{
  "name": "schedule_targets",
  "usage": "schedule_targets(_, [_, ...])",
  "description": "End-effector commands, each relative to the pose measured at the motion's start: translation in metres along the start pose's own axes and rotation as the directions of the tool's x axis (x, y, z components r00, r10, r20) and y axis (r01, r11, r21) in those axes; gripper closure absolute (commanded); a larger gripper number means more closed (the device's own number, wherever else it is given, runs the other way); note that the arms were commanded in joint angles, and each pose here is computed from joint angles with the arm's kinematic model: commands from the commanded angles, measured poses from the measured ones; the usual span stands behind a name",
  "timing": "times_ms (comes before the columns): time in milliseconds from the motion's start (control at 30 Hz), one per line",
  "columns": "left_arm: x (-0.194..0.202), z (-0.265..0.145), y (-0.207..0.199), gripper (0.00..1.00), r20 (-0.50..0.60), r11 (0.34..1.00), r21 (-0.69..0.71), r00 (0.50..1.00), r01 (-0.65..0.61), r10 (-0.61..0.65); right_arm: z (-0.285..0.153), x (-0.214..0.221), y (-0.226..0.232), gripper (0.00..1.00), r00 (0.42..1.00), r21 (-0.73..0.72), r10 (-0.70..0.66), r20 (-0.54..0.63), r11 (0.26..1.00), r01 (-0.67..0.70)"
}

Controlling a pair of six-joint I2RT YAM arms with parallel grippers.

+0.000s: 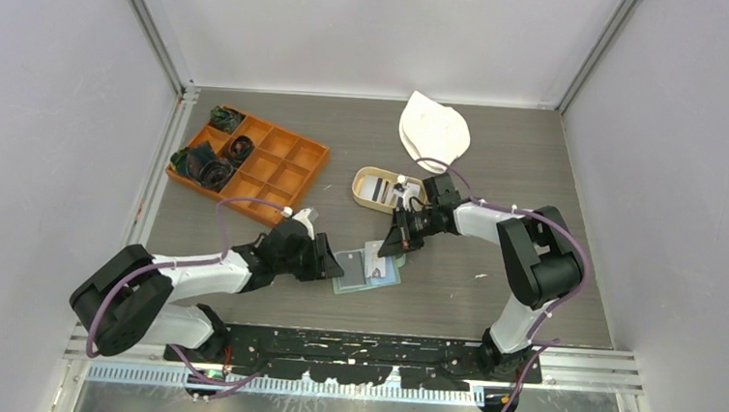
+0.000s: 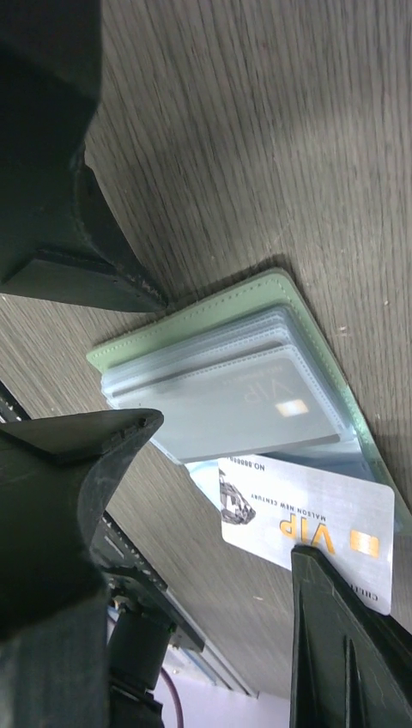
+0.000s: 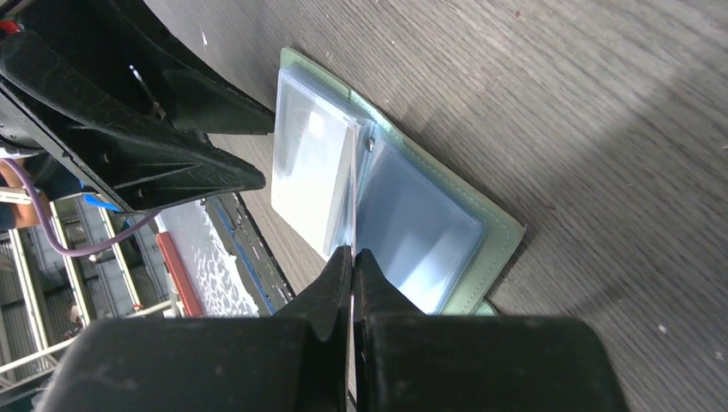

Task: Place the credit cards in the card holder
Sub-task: Insert the credit card into the card holder.

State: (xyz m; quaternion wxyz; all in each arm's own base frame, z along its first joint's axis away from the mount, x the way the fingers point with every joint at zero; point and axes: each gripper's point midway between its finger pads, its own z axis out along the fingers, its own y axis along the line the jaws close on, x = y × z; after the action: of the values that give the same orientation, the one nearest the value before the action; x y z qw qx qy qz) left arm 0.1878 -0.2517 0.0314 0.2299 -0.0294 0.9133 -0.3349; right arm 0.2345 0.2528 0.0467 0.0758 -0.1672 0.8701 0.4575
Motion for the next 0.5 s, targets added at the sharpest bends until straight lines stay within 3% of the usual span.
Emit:
schedule_targets(0, [0.005,0.006,-0.004,0.54,-0.034,1.000,0.023,0.999,0.018,-0.017,-0.001,-0.008,0.009,0.99,0.999,-0.028,-0.037,0.029,0.999,0.038])
schedule_targets(467, [0.004,0.007,0.008,0.57,-0.037,0.999,-0.051,0.999,-0.009,0.008,-0.021,-0.020,0.024,0.99,0.990,-0.008,-0.082,0.118,0.996,0.084])
